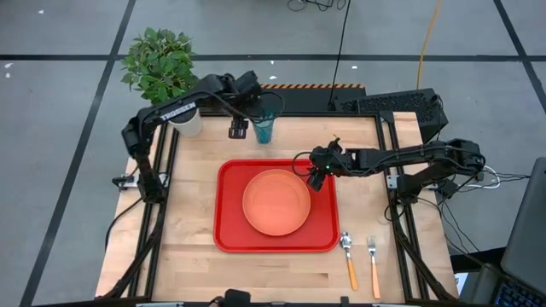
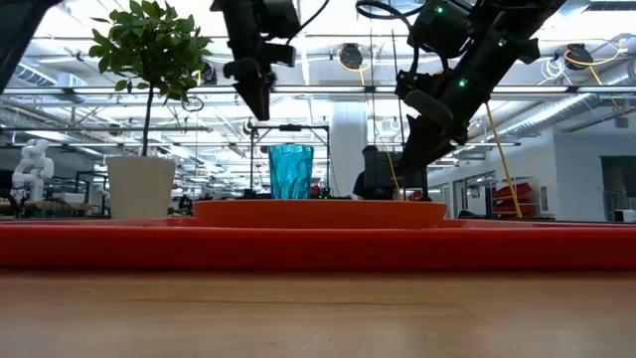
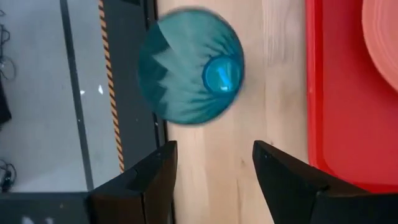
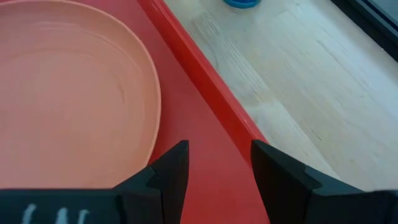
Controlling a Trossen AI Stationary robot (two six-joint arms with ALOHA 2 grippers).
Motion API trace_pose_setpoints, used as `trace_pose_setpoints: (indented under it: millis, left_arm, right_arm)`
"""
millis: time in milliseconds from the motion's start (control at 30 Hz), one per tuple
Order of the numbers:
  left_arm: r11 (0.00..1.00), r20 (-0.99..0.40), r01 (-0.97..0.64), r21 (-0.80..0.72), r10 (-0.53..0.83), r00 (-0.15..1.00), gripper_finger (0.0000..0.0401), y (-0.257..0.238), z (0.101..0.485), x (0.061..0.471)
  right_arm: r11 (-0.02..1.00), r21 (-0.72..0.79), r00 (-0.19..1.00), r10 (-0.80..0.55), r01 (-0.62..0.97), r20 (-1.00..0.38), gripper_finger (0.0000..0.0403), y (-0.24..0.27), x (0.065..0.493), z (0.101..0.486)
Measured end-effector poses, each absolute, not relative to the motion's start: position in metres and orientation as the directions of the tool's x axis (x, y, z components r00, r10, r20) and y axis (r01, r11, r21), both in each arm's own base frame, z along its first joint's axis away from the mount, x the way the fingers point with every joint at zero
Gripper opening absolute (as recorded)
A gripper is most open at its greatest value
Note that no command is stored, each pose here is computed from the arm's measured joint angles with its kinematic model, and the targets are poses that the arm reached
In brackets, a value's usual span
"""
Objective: Pick and place plate/cup/fork/spoon on tray
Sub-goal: Put the blue cup on the red tray to the top right of the orange plate
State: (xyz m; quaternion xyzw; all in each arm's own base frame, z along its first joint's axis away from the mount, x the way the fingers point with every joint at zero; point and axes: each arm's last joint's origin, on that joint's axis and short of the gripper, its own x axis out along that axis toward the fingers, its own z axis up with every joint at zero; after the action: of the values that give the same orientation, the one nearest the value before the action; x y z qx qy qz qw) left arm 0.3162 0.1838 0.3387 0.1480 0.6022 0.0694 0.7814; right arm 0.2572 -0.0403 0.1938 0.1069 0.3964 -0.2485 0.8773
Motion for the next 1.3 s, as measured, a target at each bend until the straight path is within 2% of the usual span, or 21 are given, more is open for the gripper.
trace_pose_setpoints:
  millis: [233, 367, 833, 1033, 1300]
  left_arm:
    - [0.967, -0.924, 0.080, 0.240, 0.203, 0.323, 0.0213, 0.190, 0.344, 0.333]
    - [0.972, -0.933, 0.083, 0.220, 0.185, 0.309, 0.0213, 0.189, 0.340, 0.333]
    - [0.978, -0.935, 0.037, 0.204, 0.184, 0.302, 0.0213, 0.188, 0.339, 0.334]
    - [0.975, -0.948, 0.024, 0.220, 0.208, 0.242, 0.0213, 0.189, 0.330, 0.336]
    - [0.974, -0.942, 0.034, 0.223, 0.206, 0.265, 0.0213, 0.187, 0.331, 0.339]
  right_arm:
    - [0.861, -0.022, 0.562, -0.351, 0.509, -0.749, 0.0164, -0.040, 0.257, 0.194]
    - [0.868, -0.035, 0.562, -0.351, 0.496, -0.749, 0.0164, -0.040, 0.257, 0.194]
    - [0.873, -0.029, 0.595, -0.355, 0.487, -0.721, 0.0164, -0.041, 0.260, 0.197]
    - [0.889, 0.009, 0.617, -0.310, 0.457, -0.724, 0.0164, -0.040, 0.262, 0.197]
    - [0.889, 0.013, 0.617, -0.307, 0.457, -0.724, 0.0164, -0.039, 0.262, 0.197]
